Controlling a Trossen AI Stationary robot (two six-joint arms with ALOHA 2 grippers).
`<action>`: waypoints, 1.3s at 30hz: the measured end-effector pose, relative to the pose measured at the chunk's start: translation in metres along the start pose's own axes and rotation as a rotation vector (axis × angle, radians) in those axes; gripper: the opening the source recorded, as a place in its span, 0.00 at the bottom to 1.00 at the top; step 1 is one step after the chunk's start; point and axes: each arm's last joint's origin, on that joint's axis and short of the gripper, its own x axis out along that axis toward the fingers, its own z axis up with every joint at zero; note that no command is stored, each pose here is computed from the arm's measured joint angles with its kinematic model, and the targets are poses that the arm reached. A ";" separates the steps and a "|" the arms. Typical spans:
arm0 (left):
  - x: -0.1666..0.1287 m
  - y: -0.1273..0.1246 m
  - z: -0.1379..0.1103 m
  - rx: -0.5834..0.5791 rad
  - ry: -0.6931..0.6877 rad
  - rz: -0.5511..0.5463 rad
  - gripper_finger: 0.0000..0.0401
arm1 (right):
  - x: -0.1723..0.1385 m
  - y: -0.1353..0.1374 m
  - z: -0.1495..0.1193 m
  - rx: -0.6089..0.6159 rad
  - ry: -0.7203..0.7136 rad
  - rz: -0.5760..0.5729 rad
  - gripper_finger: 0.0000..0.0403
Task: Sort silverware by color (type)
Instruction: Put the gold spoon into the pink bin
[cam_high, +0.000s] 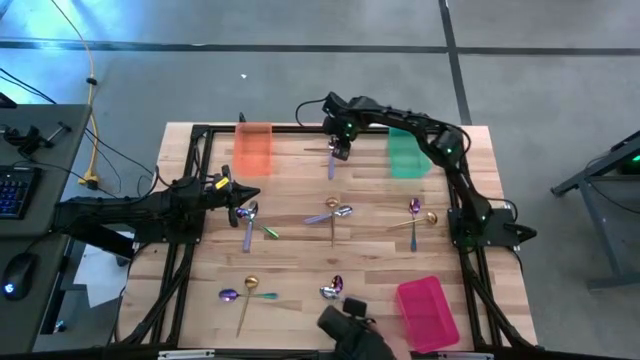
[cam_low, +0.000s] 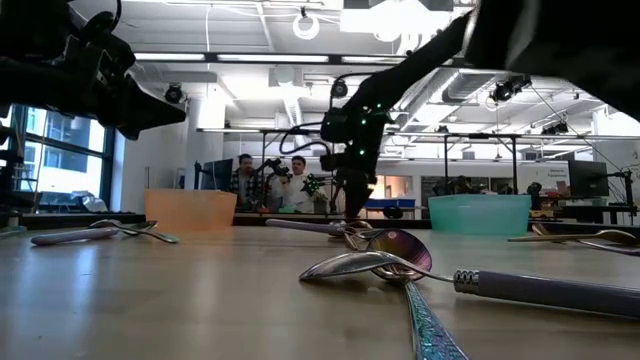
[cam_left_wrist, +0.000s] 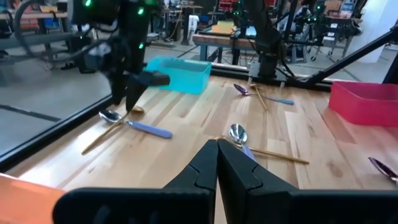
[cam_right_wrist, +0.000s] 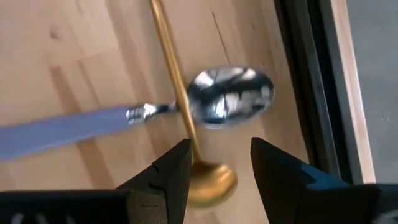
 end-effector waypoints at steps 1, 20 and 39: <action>0.000 0.000 0.000 0.004 -0.005 0.000 0.00 | 0.002 -0.001 0.002 -0.007 -0.001 0.002 0.37; 0.000 0.000 0.001 0.050 -0.013 0.000 0.00 | 0.005 -0.002 0.000 0.015 0.099 0.047 0.25; 0.000 0.000 0.001 0.061 -0.012 -0.002 0.00 | 0.014 0.002 -0.010 -0.005 0.148 0.075 0.32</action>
